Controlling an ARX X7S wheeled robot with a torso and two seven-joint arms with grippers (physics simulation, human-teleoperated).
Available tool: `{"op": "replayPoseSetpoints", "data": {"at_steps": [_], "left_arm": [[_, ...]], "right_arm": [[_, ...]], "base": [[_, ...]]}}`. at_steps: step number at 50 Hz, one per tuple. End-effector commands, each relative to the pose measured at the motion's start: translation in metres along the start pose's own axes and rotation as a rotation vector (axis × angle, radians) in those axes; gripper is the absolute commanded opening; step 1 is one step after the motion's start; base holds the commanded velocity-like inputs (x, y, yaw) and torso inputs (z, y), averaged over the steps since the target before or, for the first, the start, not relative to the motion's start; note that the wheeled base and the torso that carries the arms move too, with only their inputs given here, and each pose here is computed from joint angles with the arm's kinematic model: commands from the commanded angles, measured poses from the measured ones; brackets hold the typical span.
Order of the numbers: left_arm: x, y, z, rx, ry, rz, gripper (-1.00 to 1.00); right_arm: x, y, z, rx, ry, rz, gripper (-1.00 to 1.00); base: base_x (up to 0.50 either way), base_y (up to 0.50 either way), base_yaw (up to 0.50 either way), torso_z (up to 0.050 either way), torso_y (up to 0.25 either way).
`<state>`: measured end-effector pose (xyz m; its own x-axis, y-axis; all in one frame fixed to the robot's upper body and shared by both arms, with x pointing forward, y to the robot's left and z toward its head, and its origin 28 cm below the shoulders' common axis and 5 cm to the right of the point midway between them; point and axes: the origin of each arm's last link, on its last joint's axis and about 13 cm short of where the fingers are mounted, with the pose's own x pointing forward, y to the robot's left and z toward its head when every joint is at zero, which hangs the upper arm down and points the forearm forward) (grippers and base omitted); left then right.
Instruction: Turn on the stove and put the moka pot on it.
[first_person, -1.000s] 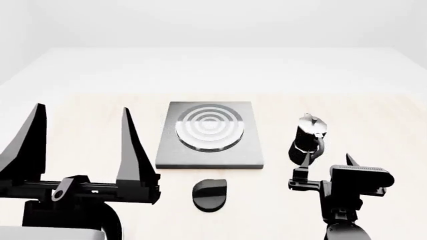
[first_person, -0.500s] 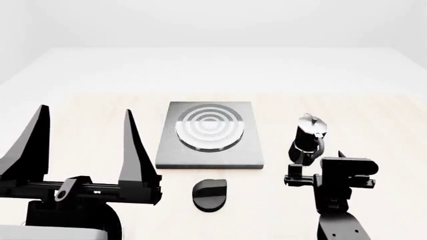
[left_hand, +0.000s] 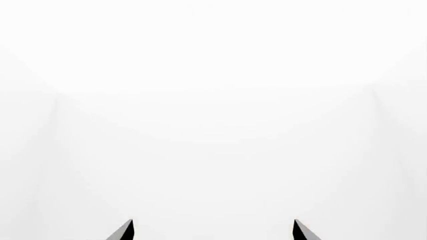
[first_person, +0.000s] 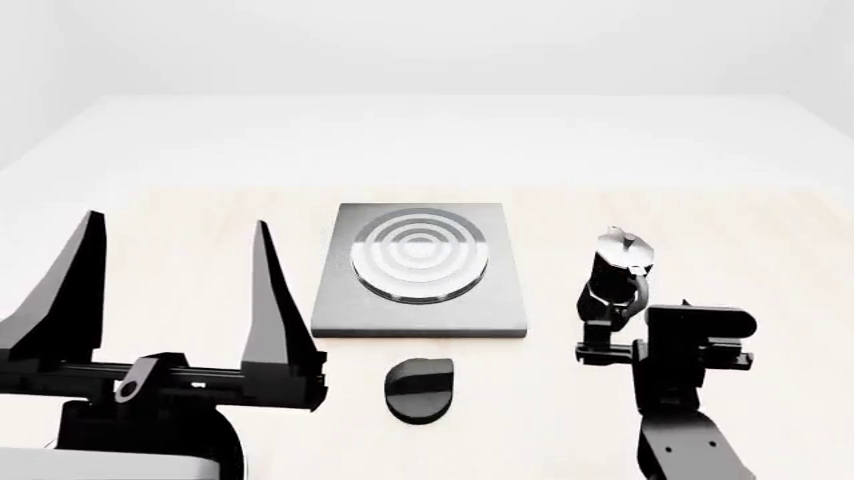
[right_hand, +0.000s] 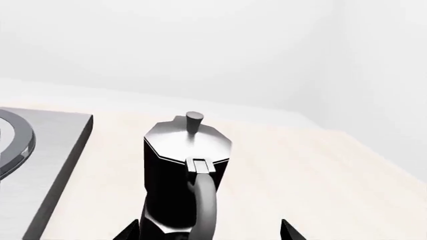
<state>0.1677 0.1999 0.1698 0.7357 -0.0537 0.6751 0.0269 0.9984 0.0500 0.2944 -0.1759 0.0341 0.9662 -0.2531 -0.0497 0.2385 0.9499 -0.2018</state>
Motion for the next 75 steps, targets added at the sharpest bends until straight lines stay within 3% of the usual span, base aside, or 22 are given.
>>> {"op": "replayPoseSetpoints", "data": {"at_steps": [1, 23, 75], "left_arm": [[0.0, 0.0, -0.001, -0.001, 0.003, -0.004, 1.0], [0.0, -0.001, -0.001, -0.004, 0.009, -0.005, 1.0], [0.0, -0.002, -0.003, -0.006, 0.016, -0.014, 1.0]], "right_arm": [[0.005, -0.001, -0.003, -0.001, 0.018, -0.01, 1.0], [0.016, 0.005, 0.003, -0.008, 0.023, 0.003, 1.0], [0.027, 0.004, -0.017, -0.039, 0.076, -0.017, 1.0]], "base": [[0.0, 0.0, 0.0, 0.0, 0.0], [0.0, 0.0, 0.0, 0.0, 0.0], [0.0, 0.0, 0.0, 0.0, 0.0]]}}
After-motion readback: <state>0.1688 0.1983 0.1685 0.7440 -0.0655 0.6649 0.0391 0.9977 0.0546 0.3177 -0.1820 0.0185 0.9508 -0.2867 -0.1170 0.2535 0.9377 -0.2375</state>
